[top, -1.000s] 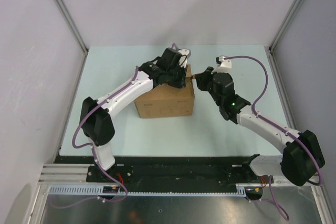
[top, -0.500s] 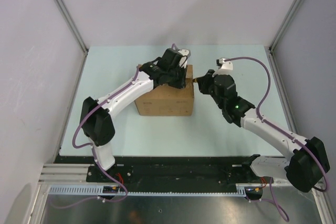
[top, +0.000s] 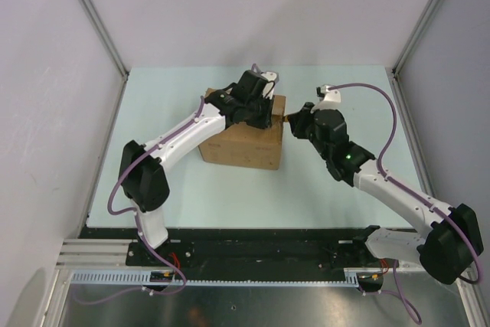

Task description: Unpack the express box

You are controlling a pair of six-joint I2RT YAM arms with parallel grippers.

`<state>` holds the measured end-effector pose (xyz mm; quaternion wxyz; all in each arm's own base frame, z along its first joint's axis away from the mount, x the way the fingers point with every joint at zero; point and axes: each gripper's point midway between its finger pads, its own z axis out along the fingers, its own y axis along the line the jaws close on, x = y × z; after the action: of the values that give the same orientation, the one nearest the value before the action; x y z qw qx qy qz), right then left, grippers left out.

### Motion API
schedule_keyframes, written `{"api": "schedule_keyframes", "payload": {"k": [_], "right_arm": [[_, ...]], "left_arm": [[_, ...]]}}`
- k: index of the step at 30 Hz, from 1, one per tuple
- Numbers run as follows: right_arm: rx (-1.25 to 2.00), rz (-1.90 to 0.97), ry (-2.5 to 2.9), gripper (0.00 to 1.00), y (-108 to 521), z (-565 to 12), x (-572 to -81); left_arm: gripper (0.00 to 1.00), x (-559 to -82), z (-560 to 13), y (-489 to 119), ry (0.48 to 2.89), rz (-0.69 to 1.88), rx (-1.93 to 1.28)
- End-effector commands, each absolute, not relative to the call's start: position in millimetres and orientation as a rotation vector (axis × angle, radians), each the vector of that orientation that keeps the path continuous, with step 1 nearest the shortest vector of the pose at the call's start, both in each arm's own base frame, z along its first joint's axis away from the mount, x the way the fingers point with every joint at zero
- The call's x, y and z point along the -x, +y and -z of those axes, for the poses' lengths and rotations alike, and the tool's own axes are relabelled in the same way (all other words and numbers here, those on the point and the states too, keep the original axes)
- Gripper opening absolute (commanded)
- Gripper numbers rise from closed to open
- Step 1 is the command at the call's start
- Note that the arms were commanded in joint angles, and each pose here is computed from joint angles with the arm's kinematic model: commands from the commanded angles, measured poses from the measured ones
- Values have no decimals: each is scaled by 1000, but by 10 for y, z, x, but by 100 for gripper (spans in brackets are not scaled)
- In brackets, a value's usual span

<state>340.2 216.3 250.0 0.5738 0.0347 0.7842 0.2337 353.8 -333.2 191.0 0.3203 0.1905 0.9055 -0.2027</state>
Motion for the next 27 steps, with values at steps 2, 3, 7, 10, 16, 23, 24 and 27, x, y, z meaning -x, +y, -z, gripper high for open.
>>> {"api": "schedule_keyframes", "payload": {"k": [2, 3, 7, 10, 16, 23, 24, 27], "right_arm": [[-52, -635, 1859, 0, 2276, -2509, -3290], [-87, -603, 1857, 0, 2221, -2491, -3329], [-166, -557, 1798, 0, 2091, -2619, -3403], [-195, -551, 1735, 0, 2019, -2805, -3418], [-188, -561, 1731, 0, 2060, -2858, -3447], [-183, -572, 1755, 0, 2127, -2774, -3476], [-184, -579, 1748, 0, 2134, -2796, -3479], [-180, -583, 1742, 0, 2161, -2829, -3490]], "left_arm": [[20, -3610, -1635, -3084, 2468, 368, -457], [20, -3613, -1650, -3090, 2465, 372, -457], [20, -3600, -1650, -3087, 2465, 371, -463], [20, -3599, -1643, -3089, 2466, 372, -464], [20, -3609, -1643, -3094, 2466, 375, -465], [20, -3603, -1650, -3093, 2462, 373, -472], [20, -3603, -1643, -3084, 2465, 370, -471], [20, -3602, -1648, -3089, 2463, 373, -475]]}}
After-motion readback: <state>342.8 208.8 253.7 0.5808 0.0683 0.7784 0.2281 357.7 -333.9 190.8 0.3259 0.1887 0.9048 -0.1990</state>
